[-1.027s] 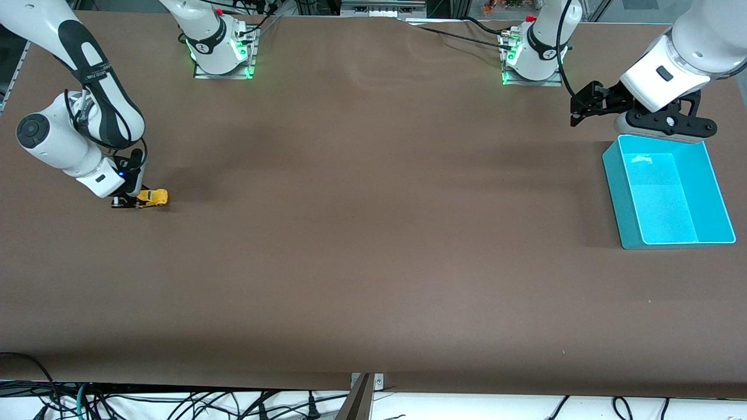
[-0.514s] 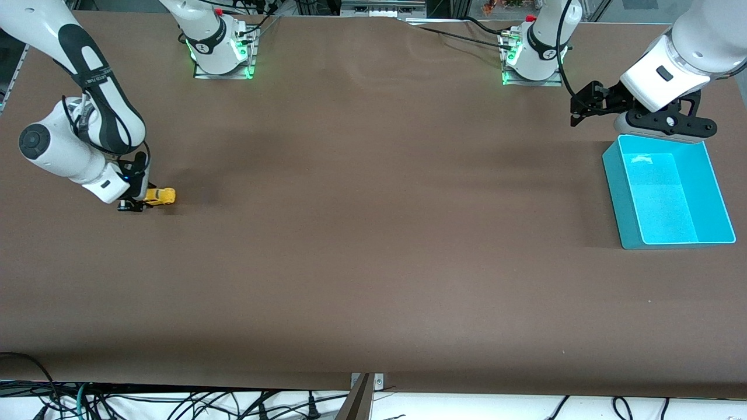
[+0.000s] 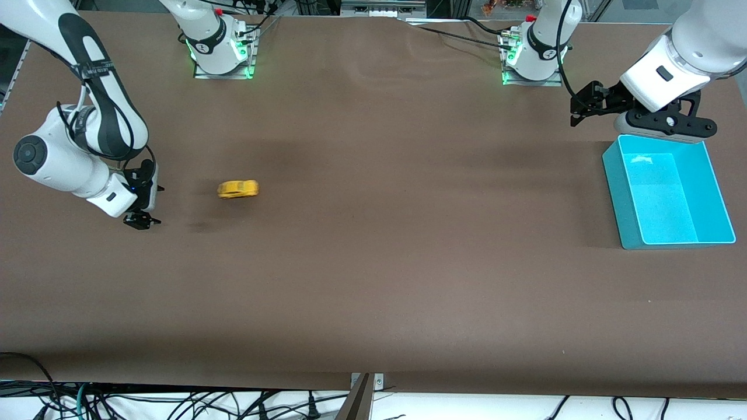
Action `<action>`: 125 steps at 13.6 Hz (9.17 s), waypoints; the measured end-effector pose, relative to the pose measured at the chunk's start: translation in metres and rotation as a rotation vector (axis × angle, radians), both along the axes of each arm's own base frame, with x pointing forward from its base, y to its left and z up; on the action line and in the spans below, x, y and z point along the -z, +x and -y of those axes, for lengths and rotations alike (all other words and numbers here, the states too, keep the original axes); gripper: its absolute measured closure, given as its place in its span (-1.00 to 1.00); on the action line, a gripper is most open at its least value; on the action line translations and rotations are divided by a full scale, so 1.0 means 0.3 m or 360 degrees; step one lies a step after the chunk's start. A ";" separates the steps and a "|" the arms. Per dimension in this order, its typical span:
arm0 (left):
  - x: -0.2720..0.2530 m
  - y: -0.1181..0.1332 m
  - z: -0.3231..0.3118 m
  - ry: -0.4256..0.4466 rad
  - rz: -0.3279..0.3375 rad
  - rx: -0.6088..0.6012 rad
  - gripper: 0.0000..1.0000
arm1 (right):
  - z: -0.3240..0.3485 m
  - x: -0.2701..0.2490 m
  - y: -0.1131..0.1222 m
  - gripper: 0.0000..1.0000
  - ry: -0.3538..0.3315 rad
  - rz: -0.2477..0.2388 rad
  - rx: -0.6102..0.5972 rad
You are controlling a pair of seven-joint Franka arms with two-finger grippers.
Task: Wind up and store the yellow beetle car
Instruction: 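Open the right gripper to release the car and lift away, then lower the left gripper to the car while the right gripper retracts, then close the left gripper around the yellow car, then lift the car with the left gripper and move it into the tray, then open the left gripper to drop the car in the tray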
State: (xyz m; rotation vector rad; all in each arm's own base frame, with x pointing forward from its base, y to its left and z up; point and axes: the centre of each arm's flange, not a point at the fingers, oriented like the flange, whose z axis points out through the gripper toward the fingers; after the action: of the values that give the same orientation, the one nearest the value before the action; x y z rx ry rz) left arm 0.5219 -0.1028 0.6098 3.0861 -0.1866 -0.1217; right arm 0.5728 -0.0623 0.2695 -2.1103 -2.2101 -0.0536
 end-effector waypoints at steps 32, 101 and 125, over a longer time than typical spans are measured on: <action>0.265 0.032 -0.003 -0.0057 -0.0174 0.1223 -1.00 | -0.288 -0.966 -0.226 -1.00 -0.0038 -0.0096 0.2146; 1.316 0.042 -1.412 -0.0509 -0.0193 0.2301 -0.44 | -0.265 -1.087 -0.198 -1.00 -0.0215 -0.0093 0.2488; 0.124 0.171 0.031 -0.0048 -0.0196 0.1065 -1.00 | -0.263 -1.089 -0.197 -1.00 -0.0213 -0.0092 0.2490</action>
State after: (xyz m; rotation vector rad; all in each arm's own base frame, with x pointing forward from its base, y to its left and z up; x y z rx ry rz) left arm 0.5732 -0.1121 0.5728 2.8318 -1.1831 -0.3212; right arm 0.5138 0.0166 0.5961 -3.1500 -0.0779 0.0601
